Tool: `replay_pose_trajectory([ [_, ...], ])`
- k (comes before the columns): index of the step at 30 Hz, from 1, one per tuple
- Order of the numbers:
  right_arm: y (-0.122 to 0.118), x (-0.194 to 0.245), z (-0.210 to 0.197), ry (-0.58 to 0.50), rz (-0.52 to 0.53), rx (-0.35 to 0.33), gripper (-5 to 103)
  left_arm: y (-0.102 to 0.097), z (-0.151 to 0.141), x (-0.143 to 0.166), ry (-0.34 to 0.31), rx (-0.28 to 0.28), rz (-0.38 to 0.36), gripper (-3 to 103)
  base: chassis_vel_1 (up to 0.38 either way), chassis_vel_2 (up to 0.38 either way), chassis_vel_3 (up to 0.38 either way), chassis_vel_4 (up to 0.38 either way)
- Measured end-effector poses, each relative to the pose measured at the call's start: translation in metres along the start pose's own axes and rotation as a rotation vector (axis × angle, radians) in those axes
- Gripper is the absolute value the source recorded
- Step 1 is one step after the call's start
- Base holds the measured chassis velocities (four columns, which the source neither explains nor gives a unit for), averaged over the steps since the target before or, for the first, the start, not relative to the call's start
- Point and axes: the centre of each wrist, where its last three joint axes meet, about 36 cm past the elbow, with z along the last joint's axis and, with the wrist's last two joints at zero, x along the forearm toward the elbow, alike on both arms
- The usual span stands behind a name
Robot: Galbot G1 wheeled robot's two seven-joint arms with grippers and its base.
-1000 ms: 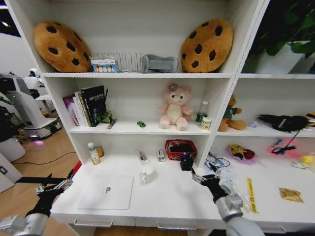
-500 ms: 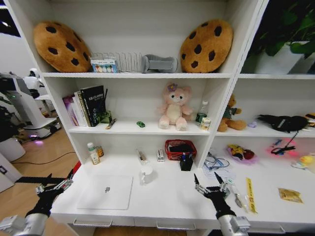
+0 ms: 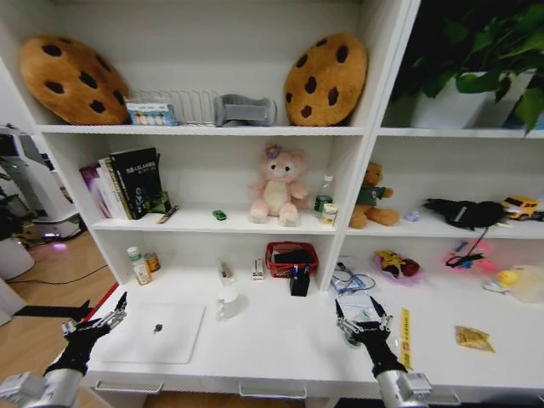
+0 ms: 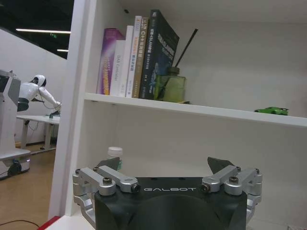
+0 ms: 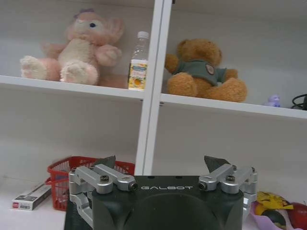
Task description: Organize the objects on the table.
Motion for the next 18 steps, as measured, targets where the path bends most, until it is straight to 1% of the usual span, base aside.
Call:
replay_pose_trajectory([
  [6, 0.001, 0.0, 0.002, -0.003, -0.002, 0.002, 100, 0.0, 0.0, 0.0, 0.0, 0.0, 0.001, 100, -0.253, -0.281, 0.247, 0.28],
  [9, 0.005, 0.0, 0.002, -0.019, -0.01, -0.014, 100, 0.0, 0.0, 0.0, 0.0, 0.0, 0.0, 100, -0.133, -0.185, 0.181, 0.15],
  [12, 0.011, 0.001, -0.002, -0.032, -0.03, -0.037, 100, 0.0, 0.0, 0.0, 0.0, 0.0, 0.0, 100, -0.037, -0.075, 0.042, 0.041],
  [16, 0.018, 0.005, -0.002, -0.029, -0.065, -0.054, 100, 0.0, 0.0, 0.0, 0.0, 0.0, 0.0, 100, 0.026, 0.031, -0.036, -0.045],
  [18, 0.022, 0.008, 0.001, -0.029, -0.11, -0.056, 100, 0.0, 0.0, 0.0, 0.0, 0.0, 0.0, 100, 0.063, 0.087, -0.053, -0.056],
])
